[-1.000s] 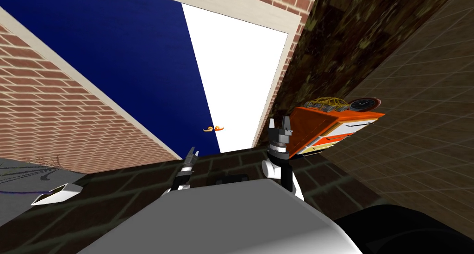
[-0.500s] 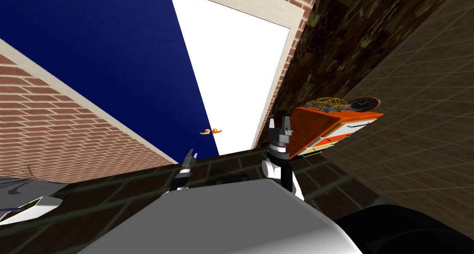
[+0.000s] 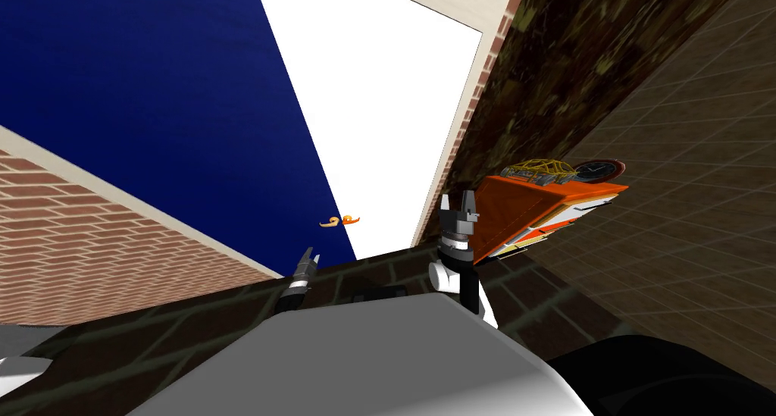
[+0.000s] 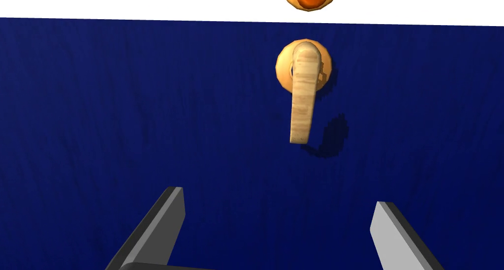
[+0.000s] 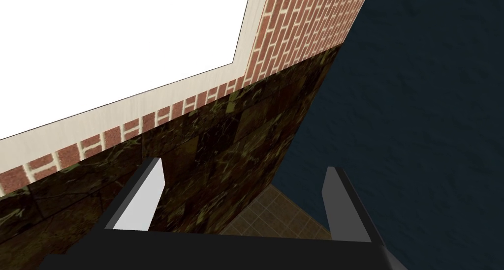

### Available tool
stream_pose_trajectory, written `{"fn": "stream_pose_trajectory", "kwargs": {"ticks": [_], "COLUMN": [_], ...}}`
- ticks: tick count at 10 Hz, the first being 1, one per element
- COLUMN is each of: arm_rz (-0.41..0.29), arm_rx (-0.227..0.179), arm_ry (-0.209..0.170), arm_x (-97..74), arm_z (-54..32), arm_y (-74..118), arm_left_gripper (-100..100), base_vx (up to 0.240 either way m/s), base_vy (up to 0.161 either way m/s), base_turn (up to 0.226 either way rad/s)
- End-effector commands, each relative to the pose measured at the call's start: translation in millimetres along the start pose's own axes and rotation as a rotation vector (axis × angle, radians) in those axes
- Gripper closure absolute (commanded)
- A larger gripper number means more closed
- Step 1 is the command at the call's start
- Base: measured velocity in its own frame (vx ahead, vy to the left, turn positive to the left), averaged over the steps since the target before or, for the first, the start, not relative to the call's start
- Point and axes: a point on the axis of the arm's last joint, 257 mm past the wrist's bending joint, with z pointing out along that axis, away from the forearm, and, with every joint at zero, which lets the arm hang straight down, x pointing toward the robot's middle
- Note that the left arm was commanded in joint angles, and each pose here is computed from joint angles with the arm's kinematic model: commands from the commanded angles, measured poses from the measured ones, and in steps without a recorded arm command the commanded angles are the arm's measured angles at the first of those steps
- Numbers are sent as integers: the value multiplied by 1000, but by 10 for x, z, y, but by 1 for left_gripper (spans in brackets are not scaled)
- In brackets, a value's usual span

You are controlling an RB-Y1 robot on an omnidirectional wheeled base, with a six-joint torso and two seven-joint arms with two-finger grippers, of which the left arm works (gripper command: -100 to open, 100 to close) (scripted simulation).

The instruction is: Pull the door open

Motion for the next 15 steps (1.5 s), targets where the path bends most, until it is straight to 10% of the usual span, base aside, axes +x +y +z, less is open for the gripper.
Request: {"fn": "stream_pose_trajectory", "kwargs": {"ticks": [1,8,11,15], "arm_rz": [-2,-9,24,32], "arm_rx": [-9,-41,-81,-89], "arm_ry": [-7,-34,-123,-147], "arm_x": [-43,-228,-713,-837], "arm_z": [-15,-94,-286,-334], "arm_y": [51,193,275,289], "arm_left_gripper": [-100,-100,-100,-100], "base_vx": [101,110,30,19], "base_vy": [9,7,42,31], "base_turn": [-36,-33,7,-7]}}
